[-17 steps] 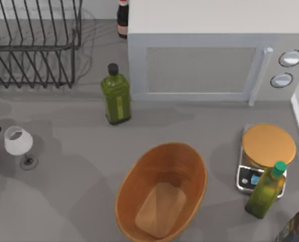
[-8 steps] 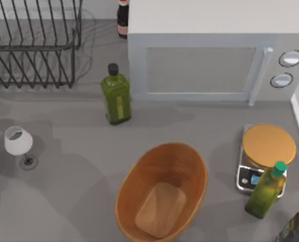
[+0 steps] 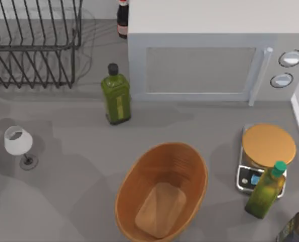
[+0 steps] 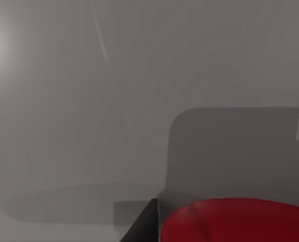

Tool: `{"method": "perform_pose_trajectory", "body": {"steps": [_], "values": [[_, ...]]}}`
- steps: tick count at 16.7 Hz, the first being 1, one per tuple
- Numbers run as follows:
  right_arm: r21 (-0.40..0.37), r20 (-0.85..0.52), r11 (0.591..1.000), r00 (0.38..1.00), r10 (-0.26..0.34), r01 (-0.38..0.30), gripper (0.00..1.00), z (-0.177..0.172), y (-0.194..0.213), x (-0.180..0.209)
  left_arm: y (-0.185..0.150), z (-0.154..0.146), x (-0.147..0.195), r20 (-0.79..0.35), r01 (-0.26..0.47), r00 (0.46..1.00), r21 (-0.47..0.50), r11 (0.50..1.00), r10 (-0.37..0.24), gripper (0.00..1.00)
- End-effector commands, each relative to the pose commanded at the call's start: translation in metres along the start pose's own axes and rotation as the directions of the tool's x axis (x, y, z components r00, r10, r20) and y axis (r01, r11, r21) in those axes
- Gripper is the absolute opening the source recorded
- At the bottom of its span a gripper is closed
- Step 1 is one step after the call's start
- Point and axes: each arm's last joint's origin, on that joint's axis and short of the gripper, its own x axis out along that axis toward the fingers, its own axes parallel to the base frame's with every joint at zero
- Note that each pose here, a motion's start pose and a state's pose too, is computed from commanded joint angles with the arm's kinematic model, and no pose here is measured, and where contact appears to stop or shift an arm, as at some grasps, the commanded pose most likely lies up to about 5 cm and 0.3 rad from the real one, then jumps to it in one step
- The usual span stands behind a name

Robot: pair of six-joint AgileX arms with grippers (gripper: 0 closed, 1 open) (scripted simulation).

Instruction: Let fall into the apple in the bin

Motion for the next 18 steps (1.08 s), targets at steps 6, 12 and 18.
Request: {"method": "perform_pose_trajectory", "body": {"steps": [6, 12, 18], "values": [[0.000, 0.000, 1.000, 1.000, 0.000, 0.000, 1.00, 0.000, 0.000, 0.000, 0.000, 0.000, 0.000, 0.000, 0.000, 1.000, 0.000, 1.000, 0.000, 0.00], [0.000, 0.000, 1.000, 1.000, 0.000, 0.000, 1.00, 0.000, 0.000, 0.000, 0.010, 0.003, -0.021, 0.022, -0.017, 1.000, -0.008, 1.000, 0.018, 0.00], [0.000, 0.000, 1.000, 1.000, 0.000, 0.000, 1.00, 0.000, 0.000, 0.000, 0.008, 0.017, -0.093, 0.064, 0.001, 0.998, 0.016, 1.000, -0.002, 0.00]]}}
